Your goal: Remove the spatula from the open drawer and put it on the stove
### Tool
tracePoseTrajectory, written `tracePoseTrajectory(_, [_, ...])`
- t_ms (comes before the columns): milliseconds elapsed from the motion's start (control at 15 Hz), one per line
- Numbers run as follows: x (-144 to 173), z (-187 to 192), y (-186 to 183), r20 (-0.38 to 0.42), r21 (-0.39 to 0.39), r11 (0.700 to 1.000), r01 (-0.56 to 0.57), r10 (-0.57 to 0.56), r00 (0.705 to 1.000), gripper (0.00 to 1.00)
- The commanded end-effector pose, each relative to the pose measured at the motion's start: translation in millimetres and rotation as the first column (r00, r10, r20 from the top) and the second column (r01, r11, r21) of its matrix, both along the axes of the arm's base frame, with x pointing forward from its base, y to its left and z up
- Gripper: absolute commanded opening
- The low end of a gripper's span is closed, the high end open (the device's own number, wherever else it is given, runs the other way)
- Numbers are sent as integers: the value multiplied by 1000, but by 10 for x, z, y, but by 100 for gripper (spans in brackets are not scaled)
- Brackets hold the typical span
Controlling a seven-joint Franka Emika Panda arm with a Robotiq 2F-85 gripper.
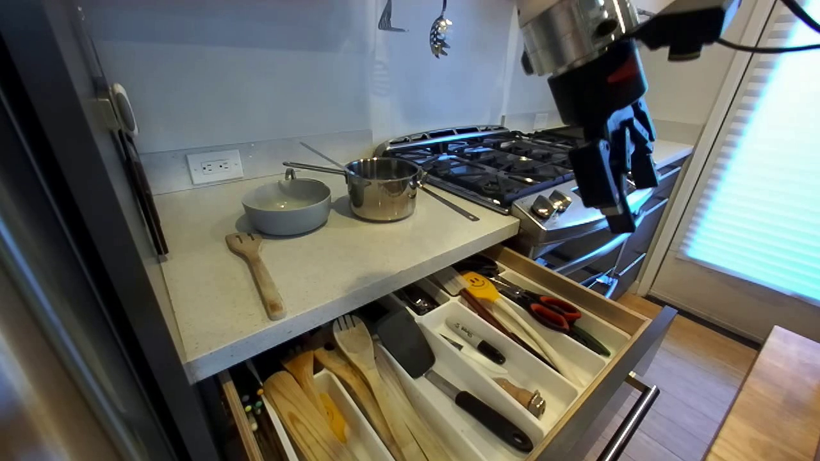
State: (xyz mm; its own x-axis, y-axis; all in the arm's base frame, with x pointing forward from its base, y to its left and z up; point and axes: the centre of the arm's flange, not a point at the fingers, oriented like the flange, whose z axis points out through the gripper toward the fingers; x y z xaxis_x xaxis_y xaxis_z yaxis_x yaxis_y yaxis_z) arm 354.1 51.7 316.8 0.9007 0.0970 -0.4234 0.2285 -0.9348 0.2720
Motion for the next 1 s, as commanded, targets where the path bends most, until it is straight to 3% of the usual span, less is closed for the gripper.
tracePoseTrajectory(0, [-10,-885,-181,-22,-32,995,91,-91,996,100])
tracePoseTrajectory(267, [-194,-1624,-426,-95,-23,978,205,-206,974,100])
tracePoseTrajectory(333, [-260,-1223,-308,-63,-18,987,160,-161,985,100])
tracePoseTrajectory(600, [-299,-1555,-413,-116,-17,979,201,-202,972,100])
tracePoseTrajectory(800, [-55,-1583,-206,110,52,976,212,-217,970,100])
tracePoseTrajectory(933, [122,-1558,-30,234,81,977,198,-212,949,100])
